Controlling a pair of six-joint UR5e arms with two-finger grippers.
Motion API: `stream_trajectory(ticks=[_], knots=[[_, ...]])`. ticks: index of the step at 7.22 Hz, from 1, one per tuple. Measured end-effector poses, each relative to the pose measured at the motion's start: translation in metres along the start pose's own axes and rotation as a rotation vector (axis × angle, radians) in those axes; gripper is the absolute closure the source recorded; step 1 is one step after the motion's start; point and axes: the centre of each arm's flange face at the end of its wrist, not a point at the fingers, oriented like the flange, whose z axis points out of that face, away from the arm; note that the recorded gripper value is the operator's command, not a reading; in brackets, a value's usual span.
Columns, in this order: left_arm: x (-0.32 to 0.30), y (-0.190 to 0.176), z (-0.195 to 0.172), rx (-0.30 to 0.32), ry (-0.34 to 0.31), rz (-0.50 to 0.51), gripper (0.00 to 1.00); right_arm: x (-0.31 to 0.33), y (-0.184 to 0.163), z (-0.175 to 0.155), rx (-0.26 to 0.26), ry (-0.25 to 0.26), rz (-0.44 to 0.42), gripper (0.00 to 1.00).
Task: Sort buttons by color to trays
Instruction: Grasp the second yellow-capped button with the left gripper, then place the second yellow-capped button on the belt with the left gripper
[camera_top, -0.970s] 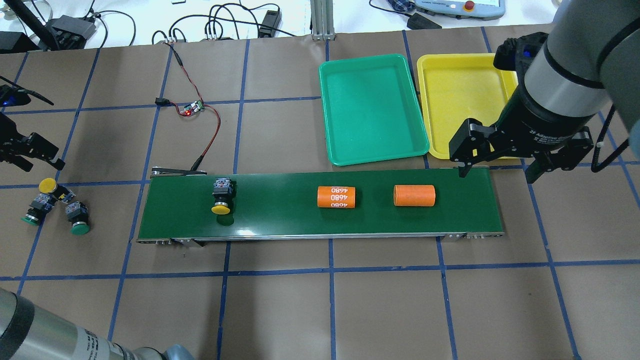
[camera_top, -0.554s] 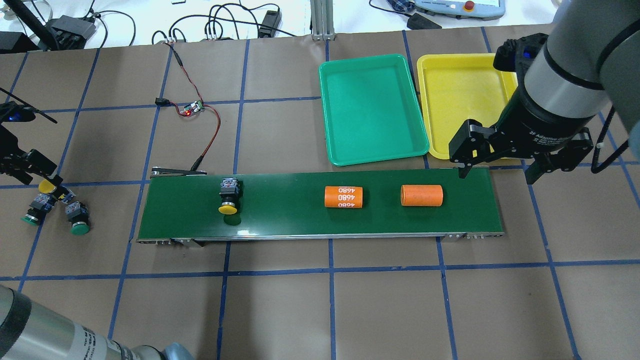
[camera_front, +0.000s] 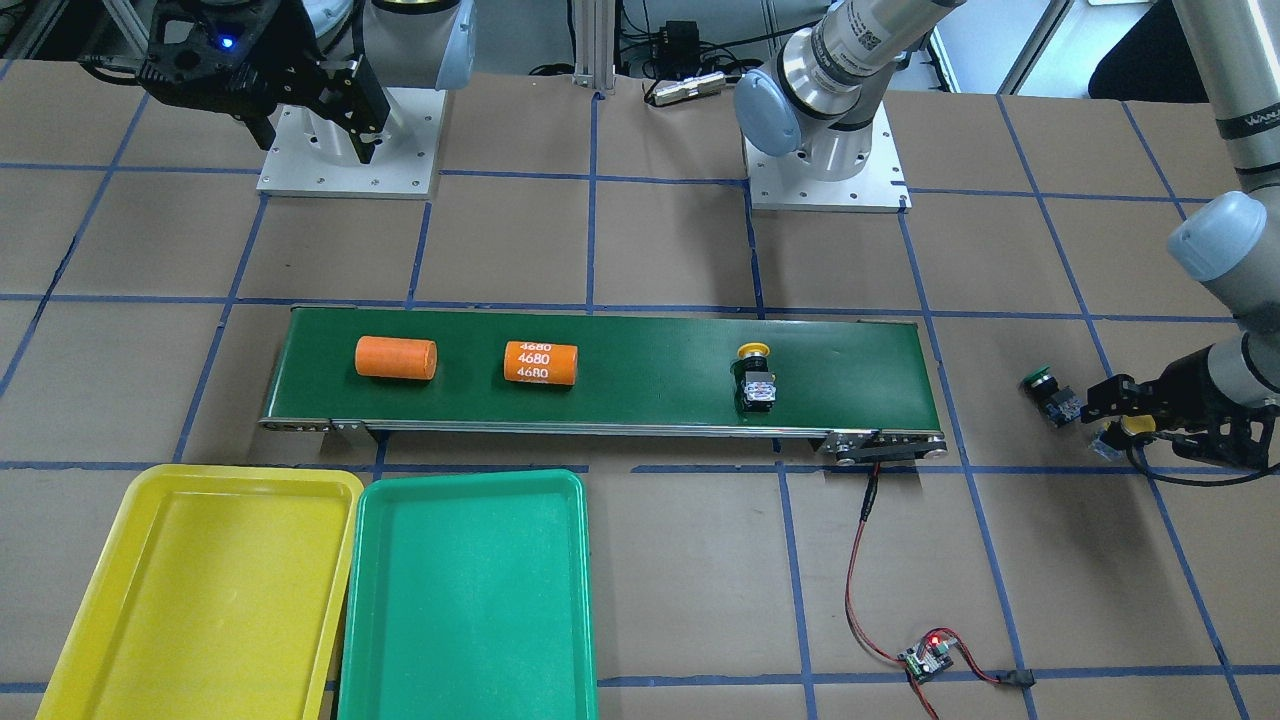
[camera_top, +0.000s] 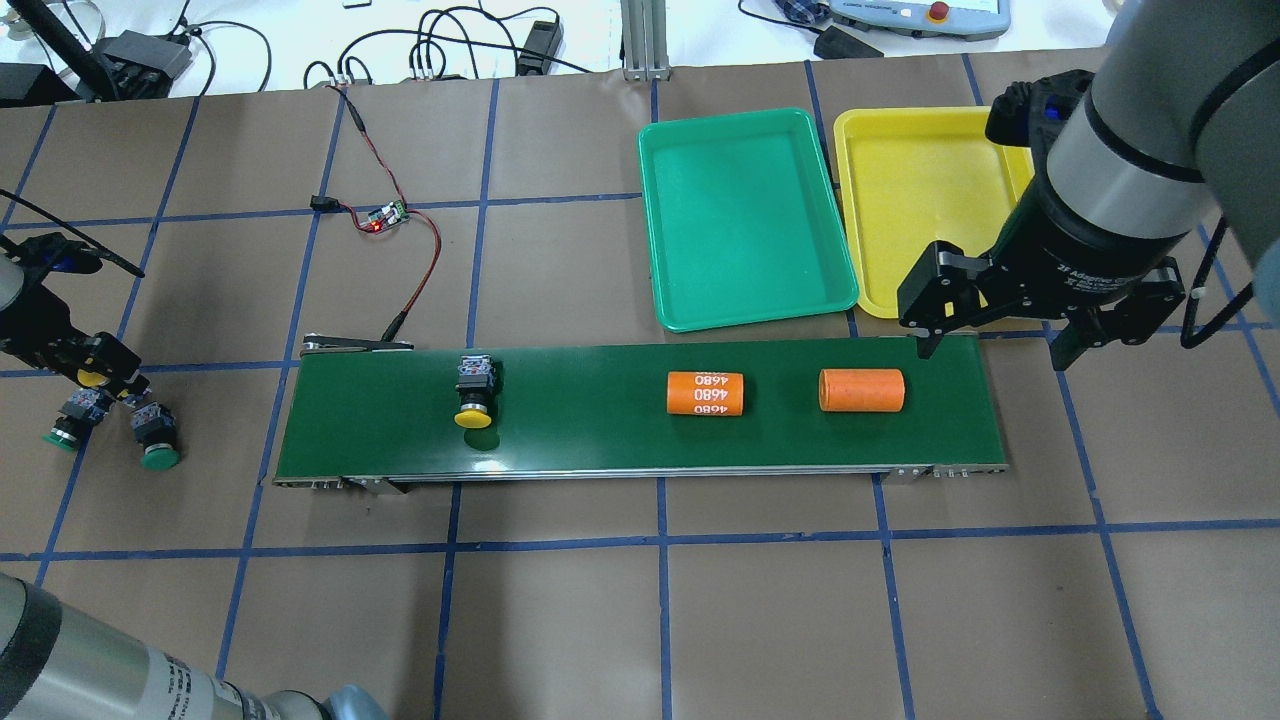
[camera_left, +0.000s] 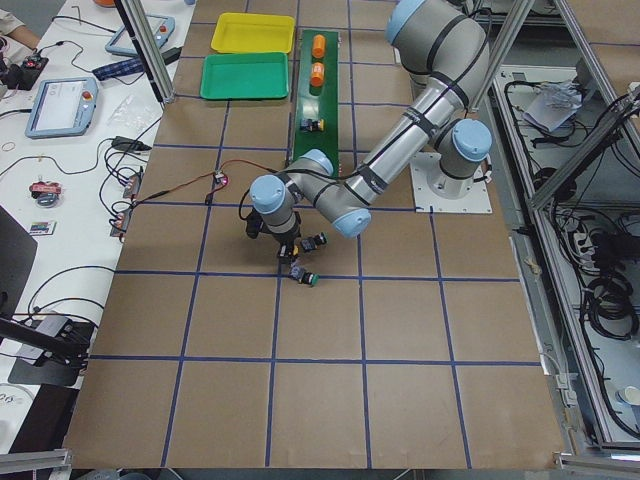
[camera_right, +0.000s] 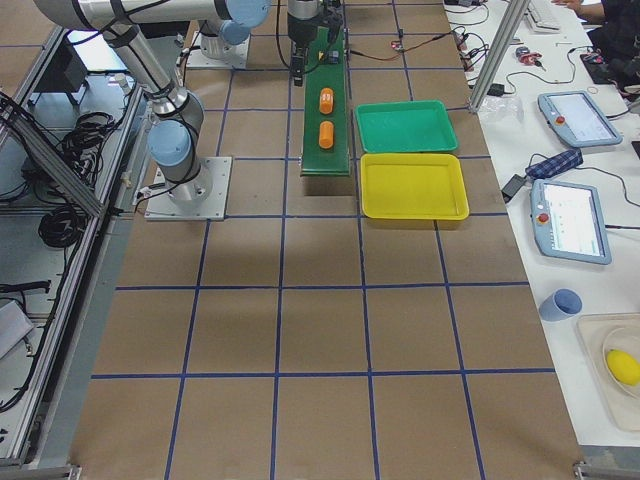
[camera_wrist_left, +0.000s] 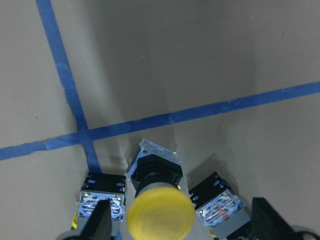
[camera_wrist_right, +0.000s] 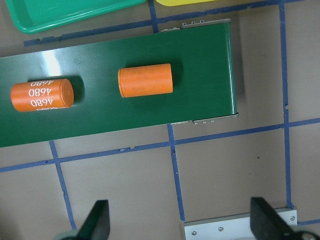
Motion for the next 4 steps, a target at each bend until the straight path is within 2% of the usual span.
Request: stream_trajectory(ticks=[2,4], knots=[[0.000,0.003,-0.012,-0.018,-0.050,0.002,1.00,0.000,0.000,0.003,-0.006,0.002,0.001,0.00],[0.012,0.007,-0.041,-0.030,-0.085,0.008,1.00,0.000,0.001,0.005,-0.009,0.001,0.001,0.00]])
